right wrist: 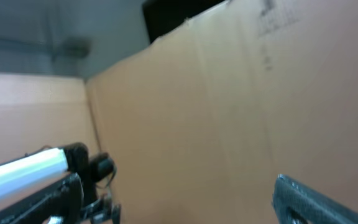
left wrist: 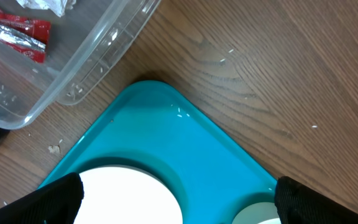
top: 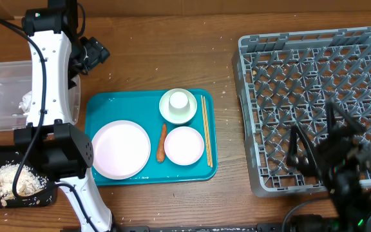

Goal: Sort waste into correct bins and load items into the dishwasher
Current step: 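Move the right gripper over the white cup on the tray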

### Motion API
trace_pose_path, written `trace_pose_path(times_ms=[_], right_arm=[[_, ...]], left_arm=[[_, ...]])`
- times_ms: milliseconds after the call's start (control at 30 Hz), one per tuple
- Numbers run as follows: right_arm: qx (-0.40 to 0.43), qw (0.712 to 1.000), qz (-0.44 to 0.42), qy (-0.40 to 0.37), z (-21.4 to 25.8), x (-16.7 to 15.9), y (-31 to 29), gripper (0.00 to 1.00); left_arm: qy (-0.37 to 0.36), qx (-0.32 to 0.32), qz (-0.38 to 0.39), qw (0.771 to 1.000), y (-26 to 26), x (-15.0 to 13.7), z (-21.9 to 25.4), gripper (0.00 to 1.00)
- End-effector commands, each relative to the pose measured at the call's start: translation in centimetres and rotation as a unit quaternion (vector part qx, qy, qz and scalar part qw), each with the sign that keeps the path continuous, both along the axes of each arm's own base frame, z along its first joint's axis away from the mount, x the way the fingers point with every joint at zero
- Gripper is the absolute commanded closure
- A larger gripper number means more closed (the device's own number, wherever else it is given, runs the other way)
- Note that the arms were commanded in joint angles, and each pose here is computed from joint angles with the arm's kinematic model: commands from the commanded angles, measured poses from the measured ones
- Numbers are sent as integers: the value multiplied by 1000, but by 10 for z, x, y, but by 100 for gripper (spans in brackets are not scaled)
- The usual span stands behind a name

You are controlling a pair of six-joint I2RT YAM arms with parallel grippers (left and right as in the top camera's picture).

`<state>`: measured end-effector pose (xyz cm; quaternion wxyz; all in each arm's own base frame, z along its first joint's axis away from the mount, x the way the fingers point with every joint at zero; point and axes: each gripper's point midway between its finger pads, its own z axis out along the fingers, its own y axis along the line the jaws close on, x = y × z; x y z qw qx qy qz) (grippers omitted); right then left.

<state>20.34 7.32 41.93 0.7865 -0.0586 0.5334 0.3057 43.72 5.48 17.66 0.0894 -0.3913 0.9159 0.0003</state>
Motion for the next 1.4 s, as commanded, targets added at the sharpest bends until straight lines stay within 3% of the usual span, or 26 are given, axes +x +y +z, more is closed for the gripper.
trace_pose_path(times_ms=[0, 200, 300, 367, 533, 733, 967, 1167, 1367], right_arm=[[-102, 991, 76, 26, 29, 24, 33, 0], [-114, 963, 179, 164, 53, 85, 59, 0], [-158, 923, 279, 213, 57, 108, 98, 0], [-168, 906, 300, 247, 49, 121, 114, 0], [-199, 859, 272, 384, -11, 157, 145, 0], [-175, 782, 306, 514, -75, 153, 177, 0], [-198, 782, 197, 557, -121, 187, 180, 0], [-318, 789, 26, 525, -147, 187, 196, 0], [-324, 795, 5, 513, -160, 185, 229, 0]], left_arm=[[-6, 1, -12, 1000, -4, -1, 5, 0], [0, 12, -11, 1000, 2, -4, 5, 0], [-1, -29, 0, 1000, 4, -6, 4, 0], [-2, -43, 11, 999, 10, -8, 4, 0], [5, -21, 47, 999, 46, -17, 4, 0], [11, 3, 82, 997, 79, -27, 4, 0], [11, 5, 86, 996, 84, -28, 4, 0], [11, 5, 86, 996, 84, -28, 4, 0], [8, 5, 86, 996, 84, -26, 4, 0]])
